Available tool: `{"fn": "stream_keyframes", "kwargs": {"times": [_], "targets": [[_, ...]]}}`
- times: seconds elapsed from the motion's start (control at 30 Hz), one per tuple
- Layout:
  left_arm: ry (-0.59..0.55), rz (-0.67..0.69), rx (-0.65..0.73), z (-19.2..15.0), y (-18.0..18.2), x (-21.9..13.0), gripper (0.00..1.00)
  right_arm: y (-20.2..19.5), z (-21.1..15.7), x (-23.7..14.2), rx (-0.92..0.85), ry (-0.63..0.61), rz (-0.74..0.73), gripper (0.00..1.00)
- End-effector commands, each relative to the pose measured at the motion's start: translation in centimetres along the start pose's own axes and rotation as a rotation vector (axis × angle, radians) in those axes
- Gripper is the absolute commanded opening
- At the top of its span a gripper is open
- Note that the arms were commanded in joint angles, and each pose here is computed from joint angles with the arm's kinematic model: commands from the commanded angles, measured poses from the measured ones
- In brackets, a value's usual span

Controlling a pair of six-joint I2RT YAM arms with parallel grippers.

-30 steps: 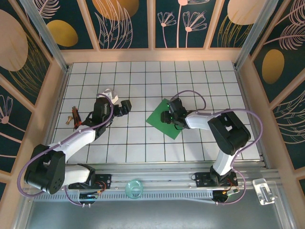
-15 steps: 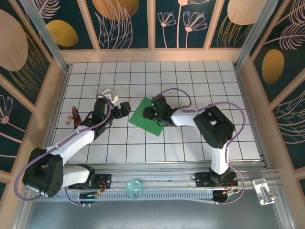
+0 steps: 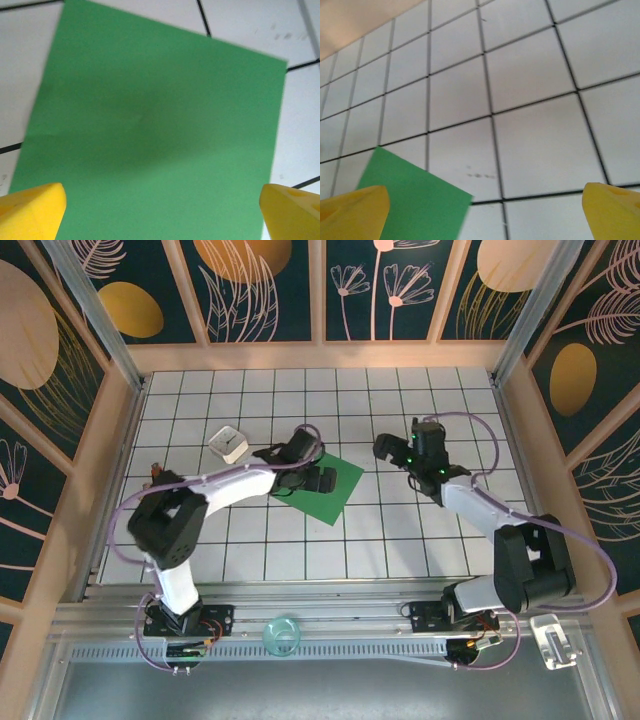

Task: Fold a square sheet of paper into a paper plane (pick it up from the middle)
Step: First fold the square sheet of paper in half at the center of the table.

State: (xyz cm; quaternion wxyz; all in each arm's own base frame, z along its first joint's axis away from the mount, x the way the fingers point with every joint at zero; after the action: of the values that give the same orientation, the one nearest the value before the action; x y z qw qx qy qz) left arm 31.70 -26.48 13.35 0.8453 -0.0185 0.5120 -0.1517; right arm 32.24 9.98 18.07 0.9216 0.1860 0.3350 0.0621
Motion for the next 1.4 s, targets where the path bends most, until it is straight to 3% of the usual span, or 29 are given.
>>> {"fn": "stream_keyframes", "kwargs": {"times": [0.0,0.4,0.77,1.37], "targets": [[0.161,0.097,0.088,-0.7,0.7,1.3,0.99,-1.8,-1.1,-0.6,-0.026,0.038,0.004,0.99],[0.287,0.138,0.177,1.4,-0.7,4.6,0.99,-3.6,-2.1,-0.6,0.024,0.056,0.053,0.99],[0.355,0.136,0.169,0.6,-0.8,6.6,0.99,-3.8,-2.4,-0.5,0.029,0.06,0.057,0.99],[0.378,0.166,0.182,-0.7,0.1,7.4,0.93,-4.2,-2.5,-0.5,0.034,0.064,0.039,0.99]]}}
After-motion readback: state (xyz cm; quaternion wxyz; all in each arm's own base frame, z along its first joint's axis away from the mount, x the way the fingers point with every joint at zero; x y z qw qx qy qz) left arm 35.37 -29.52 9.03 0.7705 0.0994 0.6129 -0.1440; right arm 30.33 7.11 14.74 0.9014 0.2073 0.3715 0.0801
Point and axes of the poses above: each hand's point on the last joint's axis, 136 mm out from that joint toward the fingers, its own x axis out along the fingers, its own y axis along the line the jaws close on, z = x × y, the point moved 8 cm from there along -x, back along the fingers, and after that the axes turned 2 degrees about -x, right-handed, at the moved point
